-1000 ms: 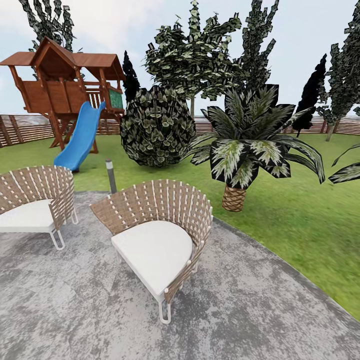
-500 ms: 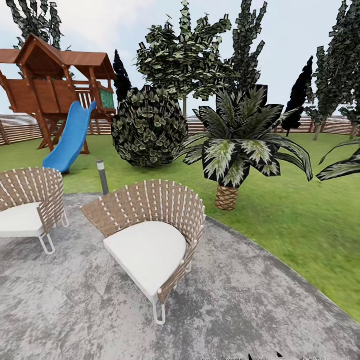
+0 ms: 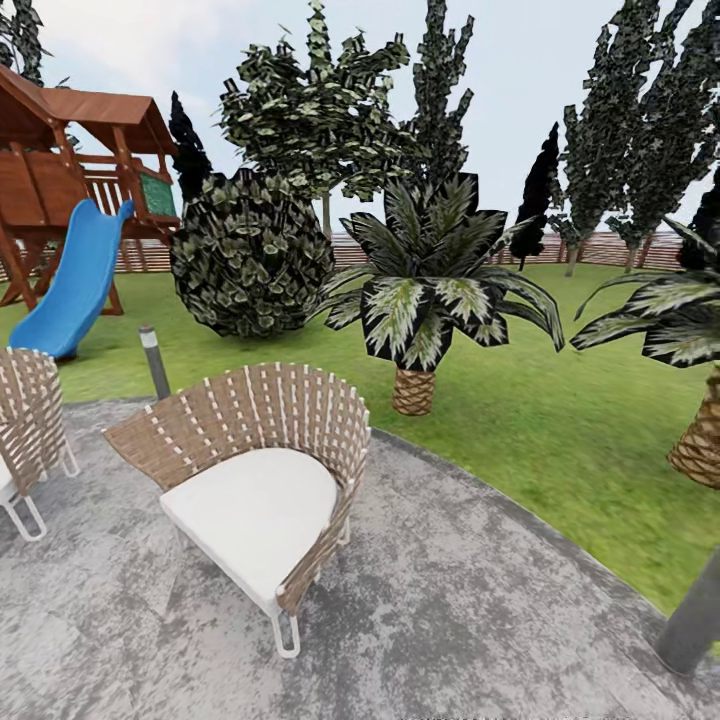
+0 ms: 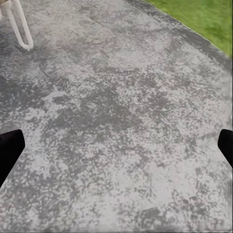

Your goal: In the garden, pick up the pesticide atomizer on the floor and spray pesticide onto both trees until each tree trunk is fully covered.

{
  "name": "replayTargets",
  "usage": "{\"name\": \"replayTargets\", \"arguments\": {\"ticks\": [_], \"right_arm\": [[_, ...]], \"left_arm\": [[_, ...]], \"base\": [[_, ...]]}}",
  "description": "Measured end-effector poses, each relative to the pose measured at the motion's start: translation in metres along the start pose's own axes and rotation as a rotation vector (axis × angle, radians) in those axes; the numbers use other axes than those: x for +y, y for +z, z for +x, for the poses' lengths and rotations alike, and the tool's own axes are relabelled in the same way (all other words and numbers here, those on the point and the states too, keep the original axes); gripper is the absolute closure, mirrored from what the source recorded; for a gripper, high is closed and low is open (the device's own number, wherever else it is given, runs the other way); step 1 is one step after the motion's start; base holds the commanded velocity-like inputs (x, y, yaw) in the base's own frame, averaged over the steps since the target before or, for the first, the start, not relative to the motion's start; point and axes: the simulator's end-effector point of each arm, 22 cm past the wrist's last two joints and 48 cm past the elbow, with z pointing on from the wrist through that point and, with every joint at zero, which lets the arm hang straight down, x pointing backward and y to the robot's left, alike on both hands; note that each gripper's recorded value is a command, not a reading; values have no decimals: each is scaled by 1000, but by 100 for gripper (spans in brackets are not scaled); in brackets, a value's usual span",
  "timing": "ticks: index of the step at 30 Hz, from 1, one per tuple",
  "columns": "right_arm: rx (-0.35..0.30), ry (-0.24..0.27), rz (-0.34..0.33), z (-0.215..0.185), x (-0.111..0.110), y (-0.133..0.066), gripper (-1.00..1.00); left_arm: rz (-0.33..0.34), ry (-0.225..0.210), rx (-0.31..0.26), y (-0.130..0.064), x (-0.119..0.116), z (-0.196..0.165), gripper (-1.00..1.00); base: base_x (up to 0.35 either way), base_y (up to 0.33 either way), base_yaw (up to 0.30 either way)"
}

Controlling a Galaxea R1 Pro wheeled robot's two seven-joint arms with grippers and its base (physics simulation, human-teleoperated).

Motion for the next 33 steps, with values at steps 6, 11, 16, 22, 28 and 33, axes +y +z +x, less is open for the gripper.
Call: {"name": "replayTargets", "arguments": {"ticks": [6,11,16,22,28,33], "right_arm": [[-6,1,3,-3,-1,1,-100],[-9,1,4,-4,-1,1,-100],[-9,2,3,-4,-1,1,-100],[-9,2,3,-4,-1,1,-100],[-7,6,1,-3,0,1,-100],[-8,7,1,-4,0,1,-100]], "left_arm": [[0,0,1,0,0,0,-100],[2,0,1,0,-1,1,-100],[3,0,2,0,-2,1,-100],[4,1,1,0,-2,1,-100],[7,3,-1,-1,-4,0,-100],[11,6,-2,-1,-5,0,-100]], "base": [[0,0,-296],[0,0,-300],[0,0,-300],[0,0,-300],[0,0,-300],[0,-105,-300]]}}
